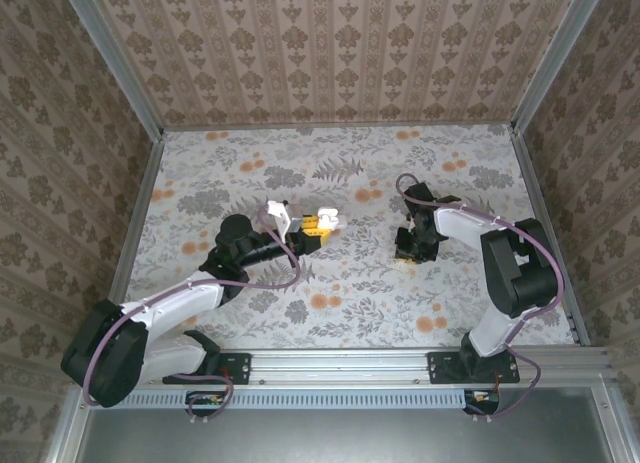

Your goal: Insert the wireless bluetooth earbuds into the charging case

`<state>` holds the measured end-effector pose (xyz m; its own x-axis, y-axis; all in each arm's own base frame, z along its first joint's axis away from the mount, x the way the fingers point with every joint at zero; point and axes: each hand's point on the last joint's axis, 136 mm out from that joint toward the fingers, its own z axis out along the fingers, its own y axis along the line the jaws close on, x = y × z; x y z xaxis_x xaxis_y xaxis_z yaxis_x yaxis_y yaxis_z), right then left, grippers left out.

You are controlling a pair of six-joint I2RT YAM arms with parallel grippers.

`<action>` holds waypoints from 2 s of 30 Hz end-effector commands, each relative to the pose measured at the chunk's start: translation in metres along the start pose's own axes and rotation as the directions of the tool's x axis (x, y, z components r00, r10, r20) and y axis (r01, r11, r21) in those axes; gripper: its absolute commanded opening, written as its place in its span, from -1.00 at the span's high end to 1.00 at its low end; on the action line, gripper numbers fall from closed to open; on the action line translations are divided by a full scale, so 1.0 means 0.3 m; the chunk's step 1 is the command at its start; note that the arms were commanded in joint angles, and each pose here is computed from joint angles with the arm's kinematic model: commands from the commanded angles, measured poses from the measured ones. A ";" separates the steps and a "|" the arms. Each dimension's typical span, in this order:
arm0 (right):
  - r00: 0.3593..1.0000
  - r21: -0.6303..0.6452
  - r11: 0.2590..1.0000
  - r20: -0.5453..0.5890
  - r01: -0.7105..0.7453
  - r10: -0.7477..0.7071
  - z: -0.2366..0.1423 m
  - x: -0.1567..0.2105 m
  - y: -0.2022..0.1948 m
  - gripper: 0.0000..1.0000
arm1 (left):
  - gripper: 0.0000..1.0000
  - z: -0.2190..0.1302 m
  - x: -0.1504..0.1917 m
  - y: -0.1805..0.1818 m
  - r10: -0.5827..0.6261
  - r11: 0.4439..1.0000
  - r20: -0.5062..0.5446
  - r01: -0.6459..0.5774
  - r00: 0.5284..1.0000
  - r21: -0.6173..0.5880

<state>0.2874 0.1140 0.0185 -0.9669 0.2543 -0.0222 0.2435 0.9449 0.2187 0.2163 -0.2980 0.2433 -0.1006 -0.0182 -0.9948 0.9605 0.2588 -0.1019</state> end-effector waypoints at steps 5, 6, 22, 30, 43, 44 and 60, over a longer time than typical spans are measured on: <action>0.978 -0.058 0.994 0.190 0.096 -0.084 -0.193 -0.045 0.086 0.78 | 1.00 -0.008 -0.042 -0.014 0.047 0.999 0.038 -0.047 0.998 0.002; 0.968 -0.078 0.990 0.230 0.118 -0.097 -0.230 -0.052 0.108 0.79 | 1.00 -0.008 -0.045 -0.014 0.046 0.999 0.041 -0.046 0.998 0.003; 0.501 -0.188 0.723 0.830 0.664 -0.245 -0.915 0.079 0.495 0.87 | 1.00 0.002 -0.173 -0.054 0.049 0.995 0.128 -0.059 0.991 0.075; 0.399 -0.215 0.589 0.894 0.779 -0.201 -1.012 0.155 0.607 0.87 | 1.00 0.003 -0.203 -0.075 0.022 0.993 0.153 -0.039 0.988 0.112; 0.391 -0.246 0.494 0.895 0.834 -0.214 -0.986 0.195 0.722 0.87 | 1.00 0.011 -0.216 -0.088 0.006 0.994 0.180 -0.026 0.984 0.107; 0.392 -0.247 0.492 0.894 0.835 -0.217 -0.981 0.197 0.725 0.87 | 1.00 0.011 -0.218 -0.086 0.007 0.994 0.181 -0.026 0.983 0.104; 0.413 -0.247 0.498 0.873 0.831 -0.258 -0.891 0.213 0.708 0.88 | 1.00 0.005 -0.231 -0.082 0.013 0.996 0.198 -0.031 0.980 0.087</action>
<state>0.2614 0.2748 0.3343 -0.3851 0.0615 -0.9208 -0.6964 0.6354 0.3337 0.2046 -0.3055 0.2889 -0.0875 -0.1442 -0.9857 0.9765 0.1832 -0.1135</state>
